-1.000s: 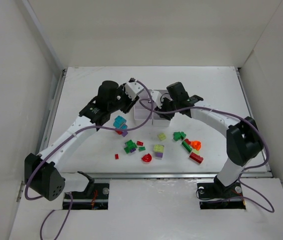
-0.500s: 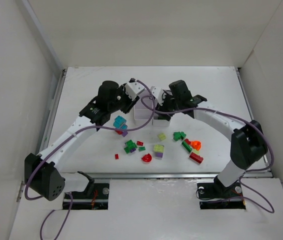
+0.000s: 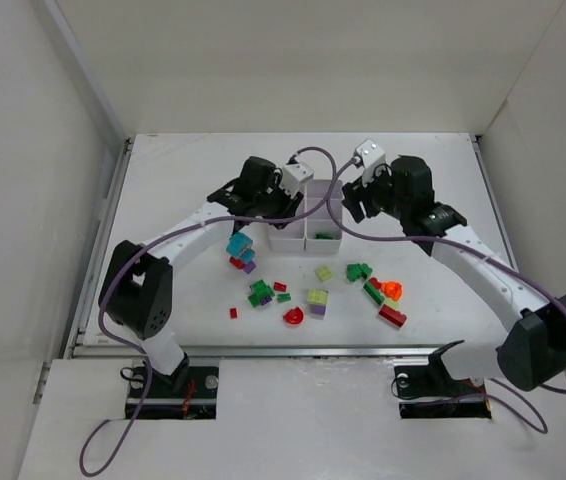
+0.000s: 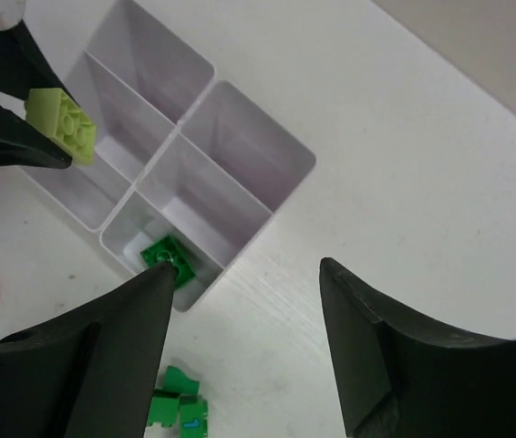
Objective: Sort the legos into containers by color
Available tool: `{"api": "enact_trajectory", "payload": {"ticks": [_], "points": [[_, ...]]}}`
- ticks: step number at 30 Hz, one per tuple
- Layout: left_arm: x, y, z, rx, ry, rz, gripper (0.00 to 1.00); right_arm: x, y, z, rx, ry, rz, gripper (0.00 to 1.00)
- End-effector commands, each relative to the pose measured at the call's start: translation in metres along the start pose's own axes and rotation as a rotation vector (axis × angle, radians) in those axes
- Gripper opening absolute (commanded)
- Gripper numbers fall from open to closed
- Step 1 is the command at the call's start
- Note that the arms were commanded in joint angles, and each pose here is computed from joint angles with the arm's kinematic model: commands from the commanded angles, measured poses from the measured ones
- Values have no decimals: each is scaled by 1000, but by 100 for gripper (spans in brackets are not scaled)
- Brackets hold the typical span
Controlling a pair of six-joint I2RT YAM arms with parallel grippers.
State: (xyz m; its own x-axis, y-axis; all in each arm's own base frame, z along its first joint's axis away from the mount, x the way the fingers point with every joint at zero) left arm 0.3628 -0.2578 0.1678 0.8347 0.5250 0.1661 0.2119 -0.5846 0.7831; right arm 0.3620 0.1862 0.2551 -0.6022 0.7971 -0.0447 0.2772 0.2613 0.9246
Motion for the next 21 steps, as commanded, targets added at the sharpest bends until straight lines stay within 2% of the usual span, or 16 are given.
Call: {"api": "enact_trajectory", "payload": {"ticks": [1, 4, 8, 11, 13, 17, 21], "points": [[-7, 10, -4, 16, 44, -126, 0, -7, 13, -12, -94, -73, 124, 70], [-13, -4, 3, 56, 70, -207, 0, -13, 14, -23, -139, -107, 138, 70], [-9, -15, 6, 88, 111, -240, 0, -15, 14, -30, -159, -117, 137, 70], [-10, -23, 9, 111, 114, -233, 0, -19, 14, -30, -159, -127, 131, 70], [-13, -37, 15, 172, 96, -234, 0, -19, 14, -30, -159, -127, 131, 70], [-12, -37, 17, 188, 87, -209, 0, -19, 18, -27, -160, -118, 121, 70], [-14, -33, 16, 166, 70, -188, 7, -18, 23, -28, -169, -108, 118, 71]]}}
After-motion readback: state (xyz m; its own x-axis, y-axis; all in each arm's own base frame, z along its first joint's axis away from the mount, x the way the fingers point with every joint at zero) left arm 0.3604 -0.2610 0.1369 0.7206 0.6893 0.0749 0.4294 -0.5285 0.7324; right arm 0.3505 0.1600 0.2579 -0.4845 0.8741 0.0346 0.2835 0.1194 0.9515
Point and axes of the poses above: each gripper's point midway between its finger pads, its own z axis out along the fingers, its own x axis along the line the jaws close on, y = z × x, the point moved 2 cm from there along -z, back along the fingers, and after that the axes turned 9 degrees about z, right-handed, at the moved point
